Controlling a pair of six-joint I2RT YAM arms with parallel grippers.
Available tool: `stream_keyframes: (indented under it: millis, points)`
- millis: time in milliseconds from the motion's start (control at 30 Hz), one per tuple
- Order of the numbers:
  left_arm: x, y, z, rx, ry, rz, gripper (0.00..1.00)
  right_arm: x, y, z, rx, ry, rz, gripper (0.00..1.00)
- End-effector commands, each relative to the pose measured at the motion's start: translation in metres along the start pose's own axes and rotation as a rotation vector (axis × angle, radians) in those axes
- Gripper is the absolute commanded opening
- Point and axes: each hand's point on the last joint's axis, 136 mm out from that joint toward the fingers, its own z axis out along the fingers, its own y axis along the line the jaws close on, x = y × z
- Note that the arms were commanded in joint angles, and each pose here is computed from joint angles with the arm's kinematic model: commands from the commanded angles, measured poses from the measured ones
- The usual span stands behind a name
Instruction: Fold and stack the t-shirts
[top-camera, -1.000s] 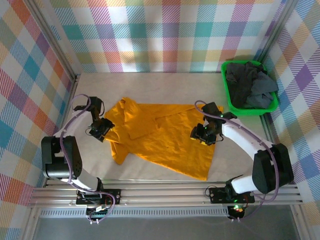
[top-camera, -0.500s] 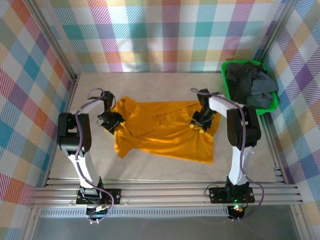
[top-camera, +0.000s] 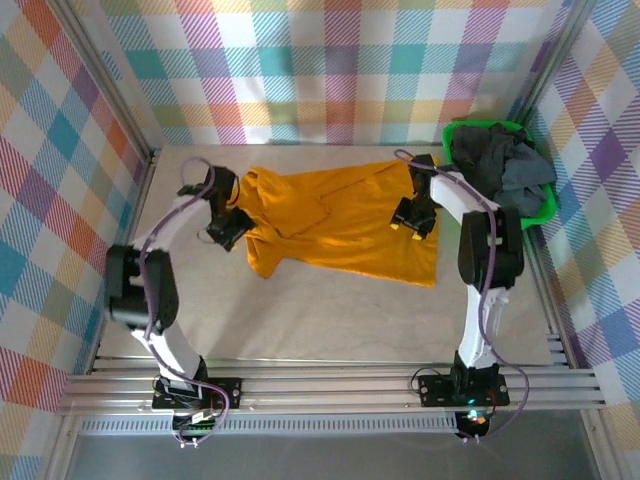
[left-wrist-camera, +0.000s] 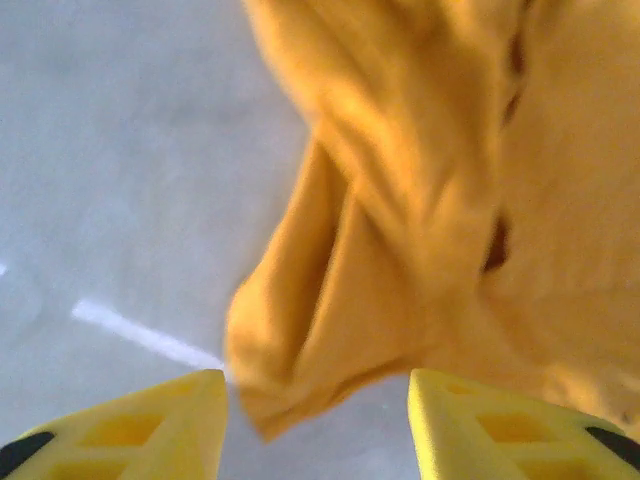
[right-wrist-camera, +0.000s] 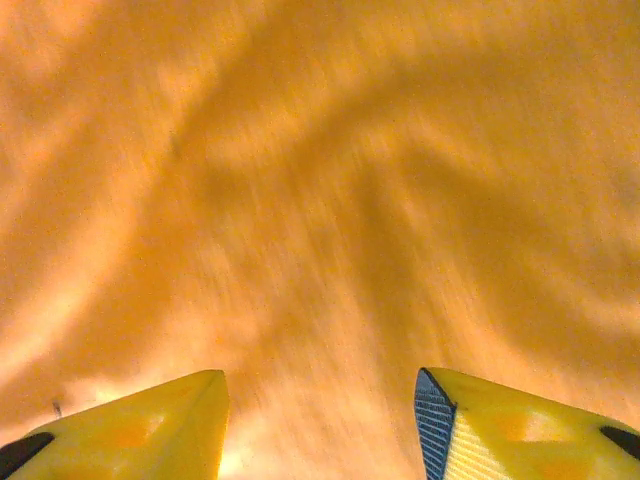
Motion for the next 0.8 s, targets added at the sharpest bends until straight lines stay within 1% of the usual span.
stream_keyframes:
  millis: [0,100,167,267,333,400,433,467,633,767]
  points:
    - [0.032,0.018,0.035,-0.007,0.099,-0.074,0.47,0.025,-0.003,-0.017,-0.054,-0.022,0.008,0.52]
    - [0.032,0.007,0.053,0.023,0.112,-0.098,0.48,0.044,-0.016,-0.017,-0.05,-0.009,0.004,0.52]
    - [0.027,0.001,0.064,0.011,0.1,-0.09,0.48,0.052,-0.018,-0.017,-0.06,0.007,-0.002,0.52]
    - [0.021,-0.004,0.078,-0.012,0.084,-0.089,0.45,0.061,-0.018,-0.02,-0.081,0.025,-0.002,0.52]
    - [0.02,0.0,0.083,-0.039,0.077,-0.1,0.34,0.065,-0.017,-0.024,-0.098,0.023,0.003,0.52]
    - [0.022,0.003,0.082,-0.057,0.067,-0.109,0.13,0.067,-0.017,-0.027,-0.108,0.016,0.009,0.52]
    - [0.023,0.004,0.078,-0.066,0.061,-0.111,0.03,0.068,-0.017,-0.029,-0.113,0.012,0.009,0.52]
    - [0.024,0.004,0.072,-0.074,0.05,-0.109,0.0,0.068,-0.017,-0.03,-0.115,0.011,0.009,0.52]
    - [0.031,0.014,0.009,-0.187,-0.034,-0.143,0.0,0.067,-0.017,-0.038,-0.114,-0.006,-0.02,0.52]
    - [0.058,0.007,-0.025,-0.2,-0.037,-0.183,0.0,0.063,-0.014,-0.044,-0.117,-0.021,-0.049,0.52]
